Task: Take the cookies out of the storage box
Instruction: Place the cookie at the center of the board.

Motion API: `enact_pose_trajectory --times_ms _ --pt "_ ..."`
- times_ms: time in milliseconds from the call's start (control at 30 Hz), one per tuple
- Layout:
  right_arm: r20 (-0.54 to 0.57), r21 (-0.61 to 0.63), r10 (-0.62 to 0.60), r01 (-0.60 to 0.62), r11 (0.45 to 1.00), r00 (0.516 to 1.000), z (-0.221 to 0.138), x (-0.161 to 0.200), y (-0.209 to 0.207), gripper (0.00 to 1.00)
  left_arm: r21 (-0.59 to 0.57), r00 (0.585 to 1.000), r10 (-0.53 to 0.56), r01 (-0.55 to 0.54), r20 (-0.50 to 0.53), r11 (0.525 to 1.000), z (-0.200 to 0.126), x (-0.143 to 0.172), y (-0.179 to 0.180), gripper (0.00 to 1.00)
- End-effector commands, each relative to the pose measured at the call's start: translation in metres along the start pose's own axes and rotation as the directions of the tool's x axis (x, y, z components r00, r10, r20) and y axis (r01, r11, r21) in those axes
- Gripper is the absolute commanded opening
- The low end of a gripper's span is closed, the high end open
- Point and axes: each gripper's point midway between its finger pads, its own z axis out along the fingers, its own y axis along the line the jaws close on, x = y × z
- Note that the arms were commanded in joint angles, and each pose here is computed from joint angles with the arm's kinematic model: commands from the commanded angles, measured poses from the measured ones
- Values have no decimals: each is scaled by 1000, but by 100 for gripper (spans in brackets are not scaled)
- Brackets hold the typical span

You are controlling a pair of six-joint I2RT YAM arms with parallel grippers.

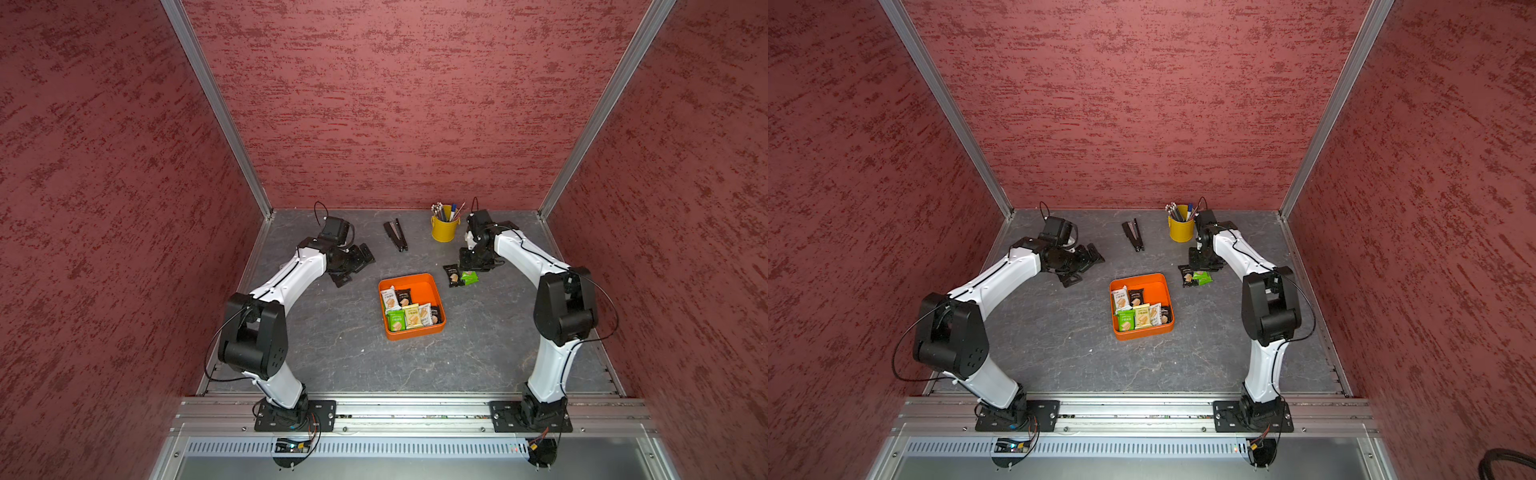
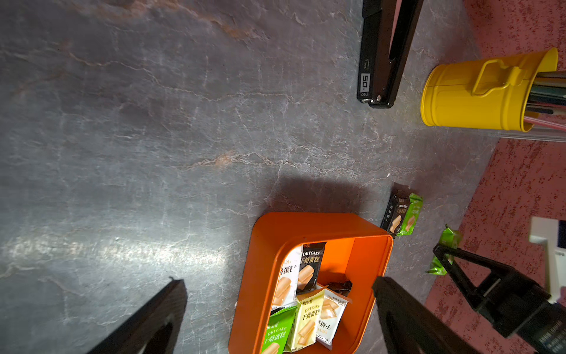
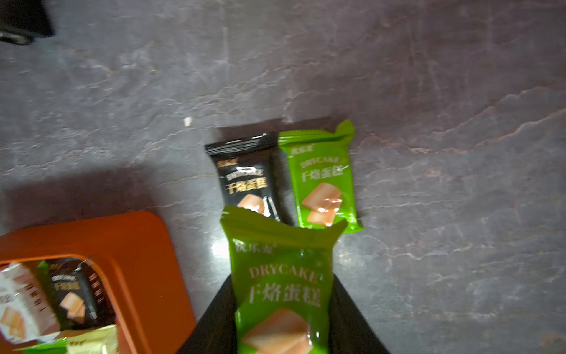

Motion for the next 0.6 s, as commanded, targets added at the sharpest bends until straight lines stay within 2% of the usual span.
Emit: enact_pose_trajectory --times_ms 0,333,567 --pt "37 26 29 -30 999 999 8 -19 -24 37 -22 999 -10 11 36 1000 -11 2 3 100" --pt "55 90 80 -84 992 995 32 -41 -67 37 -48 996 -42 46 79 998 -25 12 18 100" --pt "48 99 79 -83 992 996 44 -49 -76 39 -60 996 -40 45 82 997 -27 14 20 100"
